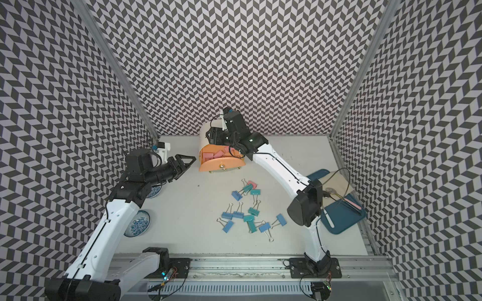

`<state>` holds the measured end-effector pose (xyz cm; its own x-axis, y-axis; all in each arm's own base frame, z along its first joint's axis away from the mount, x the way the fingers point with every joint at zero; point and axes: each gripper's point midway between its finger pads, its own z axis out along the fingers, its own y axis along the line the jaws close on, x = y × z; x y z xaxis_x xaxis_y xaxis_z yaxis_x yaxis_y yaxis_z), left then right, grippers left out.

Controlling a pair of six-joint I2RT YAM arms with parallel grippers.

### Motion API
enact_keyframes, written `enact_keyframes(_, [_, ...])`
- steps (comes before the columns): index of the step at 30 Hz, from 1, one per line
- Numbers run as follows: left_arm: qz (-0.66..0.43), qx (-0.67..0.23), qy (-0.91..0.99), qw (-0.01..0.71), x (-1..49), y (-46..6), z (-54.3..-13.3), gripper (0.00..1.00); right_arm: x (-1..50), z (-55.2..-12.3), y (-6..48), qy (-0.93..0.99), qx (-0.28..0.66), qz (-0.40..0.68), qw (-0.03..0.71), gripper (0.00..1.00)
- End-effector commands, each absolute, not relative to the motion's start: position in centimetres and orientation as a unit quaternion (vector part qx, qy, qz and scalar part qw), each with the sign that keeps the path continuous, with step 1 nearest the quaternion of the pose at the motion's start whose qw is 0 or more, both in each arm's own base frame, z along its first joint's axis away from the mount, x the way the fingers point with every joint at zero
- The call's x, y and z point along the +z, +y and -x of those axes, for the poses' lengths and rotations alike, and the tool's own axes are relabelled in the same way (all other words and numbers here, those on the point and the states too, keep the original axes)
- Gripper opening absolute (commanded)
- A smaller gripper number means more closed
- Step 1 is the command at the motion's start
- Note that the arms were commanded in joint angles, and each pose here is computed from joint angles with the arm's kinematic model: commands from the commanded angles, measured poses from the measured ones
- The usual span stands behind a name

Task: Put the binder clips in the drawer according to color
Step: Place the binder clip in the drawer, then move the binder clip to the center of the board.

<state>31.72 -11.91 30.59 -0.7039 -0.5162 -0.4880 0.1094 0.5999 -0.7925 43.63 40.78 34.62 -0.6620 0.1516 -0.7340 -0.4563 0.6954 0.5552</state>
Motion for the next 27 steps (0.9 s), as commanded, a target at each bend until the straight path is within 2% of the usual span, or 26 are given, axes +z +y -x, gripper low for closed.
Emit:
enact_keyframes(1, [0.118,-0.422,0.818,0.373,30.9,-11.6,-31.6,0.64,40.4,-43.5,39.2,0.789,0.397,0.091,0.459,0.70])
enact_keyframes(11, [0.126,-0.408,0.821,0.380,30.8,-11.0,-31.3,0.64,39.6,-45.3,32.5,0.801,0.388,0.057,0.453,0.66])
enact_keyframes(17, [0.135,-0.402,0.826,0.370,29.3,-10.7,-30.9,0.64,38.9,-44.5,27.8,0.793,0.392,0.038,0.466,0.65])
enact_keyframes(27, [0.167,-0.395,0.835,0.344,24.6,-10.3,-28.7,0.64,33.6,-43.4,21.2,0.818,0.371,-0.021,0.438,0.63])
